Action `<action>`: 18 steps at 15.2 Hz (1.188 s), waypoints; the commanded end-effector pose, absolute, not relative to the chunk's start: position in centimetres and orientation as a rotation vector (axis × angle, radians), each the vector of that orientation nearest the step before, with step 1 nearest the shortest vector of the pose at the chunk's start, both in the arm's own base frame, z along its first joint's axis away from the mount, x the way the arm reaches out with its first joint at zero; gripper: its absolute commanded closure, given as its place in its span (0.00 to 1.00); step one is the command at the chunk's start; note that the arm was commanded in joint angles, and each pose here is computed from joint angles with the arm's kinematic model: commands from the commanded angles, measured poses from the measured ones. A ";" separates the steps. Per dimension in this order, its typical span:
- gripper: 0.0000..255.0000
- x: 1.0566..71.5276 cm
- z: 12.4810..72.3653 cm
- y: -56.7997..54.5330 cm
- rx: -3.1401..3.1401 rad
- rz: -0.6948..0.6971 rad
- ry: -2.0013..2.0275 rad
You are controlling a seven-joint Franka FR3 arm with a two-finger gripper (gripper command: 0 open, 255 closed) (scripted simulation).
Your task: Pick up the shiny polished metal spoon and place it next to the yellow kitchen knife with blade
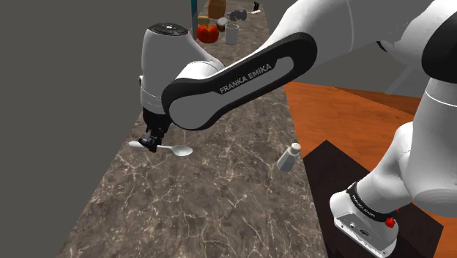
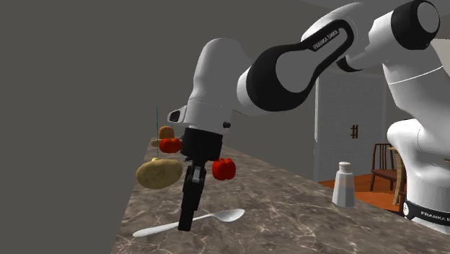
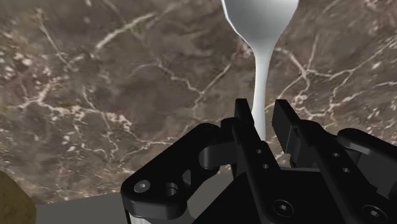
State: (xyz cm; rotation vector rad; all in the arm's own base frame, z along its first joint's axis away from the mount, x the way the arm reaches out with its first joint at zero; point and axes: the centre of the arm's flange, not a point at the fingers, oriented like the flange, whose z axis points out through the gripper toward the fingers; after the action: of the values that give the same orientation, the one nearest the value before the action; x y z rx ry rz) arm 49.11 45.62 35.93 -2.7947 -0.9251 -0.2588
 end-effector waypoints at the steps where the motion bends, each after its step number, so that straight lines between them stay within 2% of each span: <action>1: 1.00 49.2 37.0 45.6 -2.795 -0.258 -0.925; 11: 1.00 49.2 41.9 45.6 -2.795 -0.258 -0.925; 18: 1.00 53.8 42.0 37.6 -2.795 -0.258 -0.925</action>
State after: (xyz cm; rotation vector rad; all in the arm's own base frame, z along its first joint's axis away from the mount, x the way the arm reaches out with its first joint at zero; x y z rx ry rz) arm 53.27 38.79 42.51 -2.7959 -0.9232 -0.2587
